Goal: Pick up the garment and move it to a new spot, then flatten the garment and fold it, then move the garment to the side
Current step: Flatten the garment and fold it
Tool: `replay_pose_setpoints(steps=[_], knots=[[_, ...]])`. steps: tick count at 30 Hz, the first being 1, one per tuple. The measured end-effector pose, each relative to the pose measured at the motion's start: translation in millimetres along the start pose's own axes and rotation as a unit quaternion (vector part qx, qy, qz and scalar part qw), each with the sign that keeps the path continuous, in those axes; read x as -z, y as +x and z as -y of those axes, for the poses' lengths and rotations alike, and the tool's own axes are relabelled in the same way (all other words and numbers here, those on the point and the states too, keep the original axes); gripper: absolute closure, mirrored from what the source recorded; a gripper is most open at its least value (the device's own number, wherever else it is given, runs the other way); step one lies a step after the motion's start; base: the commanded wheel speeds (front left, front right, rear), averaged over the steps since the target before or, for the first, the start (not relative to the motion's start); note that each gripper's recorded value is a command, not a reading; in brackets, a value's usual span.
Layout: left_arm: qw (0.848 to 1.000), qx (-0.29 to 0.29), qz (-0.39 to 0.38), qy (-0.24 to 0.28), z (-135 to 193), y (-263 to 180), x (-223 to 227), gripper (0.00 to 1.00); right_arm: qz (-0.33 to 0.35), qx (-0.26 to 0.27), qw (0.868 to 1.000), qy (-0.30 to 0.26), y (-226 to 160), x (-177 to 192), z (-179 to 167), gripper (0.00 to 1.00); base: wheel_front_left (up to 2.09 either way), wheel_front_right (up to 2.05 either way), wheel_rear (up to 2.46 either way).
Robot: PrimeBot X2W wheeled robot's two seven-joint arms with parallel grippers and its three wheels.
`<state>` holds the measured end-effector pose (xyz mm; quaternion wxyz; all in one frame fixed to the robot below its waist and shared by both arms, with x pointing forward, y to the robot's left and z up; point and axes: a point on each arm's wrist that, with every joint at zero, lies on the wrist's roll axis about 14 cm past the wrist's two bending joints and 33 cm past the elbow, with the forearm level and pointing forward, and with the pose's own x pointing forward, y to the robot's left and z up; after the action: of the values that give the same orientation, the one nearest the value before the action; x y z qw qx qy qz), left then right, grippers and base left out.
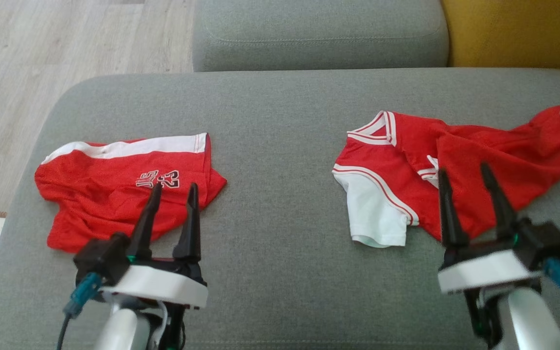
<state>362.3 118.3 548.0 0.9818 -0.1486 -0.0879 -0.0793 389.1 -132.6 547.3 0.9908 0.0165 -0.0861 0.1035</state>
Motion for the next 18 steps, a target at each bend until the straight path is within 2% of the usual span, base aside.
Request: replay_pose_setpoints(steps=[3, 8, 13, 18], knots=[[1.0, 0.005, -0.004, -0.001, 3.8, -1.9, 2.8, 0.0, -0.022, -0.001, 1.0, 0.016, -12.0, 15.3, -3.9, 0.0, 0.0, 0.0, 0.0], [1.0, 0.007, -0.009, -0.004, 6.0, -3.9, 5.4, 0.0, -0.027, -0.007, 0.999, 0.018, -8.9, 20.2, -8.0, 0.0, 0.0, 0.0, 0.0], [1.0, -0.001, -0.018, -0.004, 1.3, -6.2, 11.0, 0.0, -0.048, -0.007, 0.999, 0.003, 8.3, 29.2, -4.2, 0.0, 0.0, 0.0, 0.0], [0.999, -0.017, -0.034, -0.004, -10.8, -8.5, 21.1, 0.0, -0.107, -0.002, 0.994, -0.026, 41.1, 53.8, 5.7, 0.0, 0.0, 0.0, 0.0]])
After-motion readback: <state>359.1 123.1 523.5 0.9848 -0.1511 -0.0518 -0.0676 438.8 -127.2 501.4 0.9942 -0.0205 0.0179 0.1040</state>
